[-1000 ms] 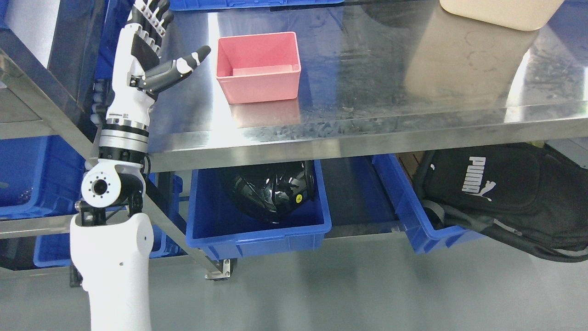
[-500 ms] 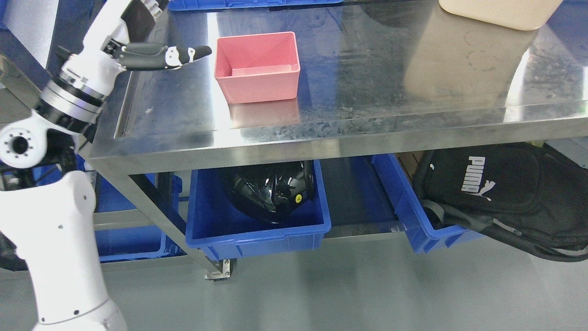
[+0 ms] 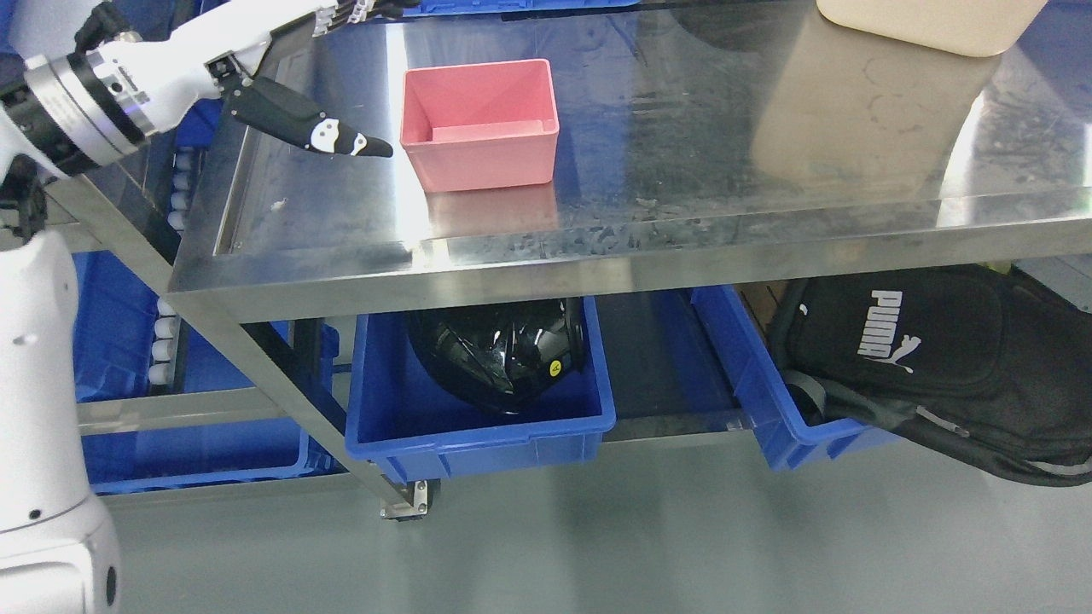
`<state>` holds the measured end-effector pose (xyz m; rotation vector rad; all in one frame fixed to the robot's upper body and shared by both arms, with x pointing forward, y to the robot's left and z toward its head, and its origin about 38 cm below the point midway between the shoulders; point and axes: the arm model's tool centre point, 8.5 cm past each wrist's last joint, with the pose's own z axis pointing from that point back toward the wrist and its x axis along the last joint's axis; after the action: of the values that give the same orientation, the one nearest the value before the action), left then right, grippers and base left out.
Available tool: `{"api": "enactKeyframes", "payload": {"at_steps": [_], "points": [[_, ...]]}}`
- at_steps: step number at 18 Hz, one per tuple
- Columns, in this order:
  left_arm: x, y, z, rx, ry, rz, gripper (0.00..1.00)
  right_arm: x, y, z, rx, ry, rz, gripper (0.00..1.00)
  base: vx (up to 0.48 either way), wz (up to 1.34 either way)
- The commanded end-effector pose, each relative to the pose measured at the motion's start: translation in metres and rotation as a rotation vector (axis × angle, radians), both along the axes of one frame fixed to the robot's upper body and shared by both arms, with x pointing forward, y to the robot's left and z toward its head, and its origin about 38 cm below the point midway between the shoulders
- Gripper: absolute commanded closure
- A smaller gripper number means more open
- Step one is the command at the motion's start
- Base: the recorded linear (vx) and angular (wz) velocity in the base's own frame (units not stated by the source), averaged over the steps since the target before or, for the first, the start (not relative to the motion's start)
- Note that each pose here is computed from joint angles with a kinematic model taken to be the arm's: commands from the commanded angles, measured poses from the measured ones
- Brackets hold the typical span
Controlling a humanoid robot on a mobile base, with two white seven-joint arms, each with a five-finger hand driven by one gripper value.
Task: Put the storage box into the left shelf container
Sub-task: 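Grasp the rim of the pink box with the left hand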
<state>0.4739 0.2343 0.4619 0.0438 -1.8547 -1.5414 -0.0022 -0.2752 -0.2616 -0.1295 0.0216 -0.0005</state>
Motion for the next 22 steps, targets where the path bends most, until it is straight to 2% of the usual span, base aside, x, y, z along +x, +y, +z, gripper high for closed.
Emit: {"api": "enactKeyframes", "payload": {"at_steps": [1, 3, 8, 14, 20, 22], "points": [[0.047, -0.044, -0.025, 0.313, 0.197, 0.073, 0.02, 0.000, -0.011, 0.001, -0.018, -0.009, -0.002, 0.00, 0.000, 0.00], [0.052, -0.067, -0.026, 0.319, 0.252, 0.046, 0.02, 0.000, -0.011, 0.001, -0.018, -0.009, -0.002, 0.00, 0.000, 0.00], [0.057, -0.087, -0.033, 0.395, 0.364, 0.046, 0.04, 0.000, -0.011, 0.001, -0.018, -0.009, -0.002, 0.00, 0.000, 0.00], [0.069, -0.087, -0.039, 0.471, 0.367, 0.128, 0.03, 0.000, -0.011, 0.001, -0.018, -0.009, -0.002, 0.00, 0.000, 0.00], [0.072, -0.088, -0.038, 0.474, 0.373, 0.135, 0.04, 0.000, -0.011, 0.001, -0.018, -0.009, -0.002, 0.00, 0.000, 0.00], [0.078, -0.104, -0.050, 0.471, 0.411, 0.122, 0.06, 0.000, -0.011, 0.001, -0.018, -0.009, -0.002, 0.00, 0.000, 0.00]]}}
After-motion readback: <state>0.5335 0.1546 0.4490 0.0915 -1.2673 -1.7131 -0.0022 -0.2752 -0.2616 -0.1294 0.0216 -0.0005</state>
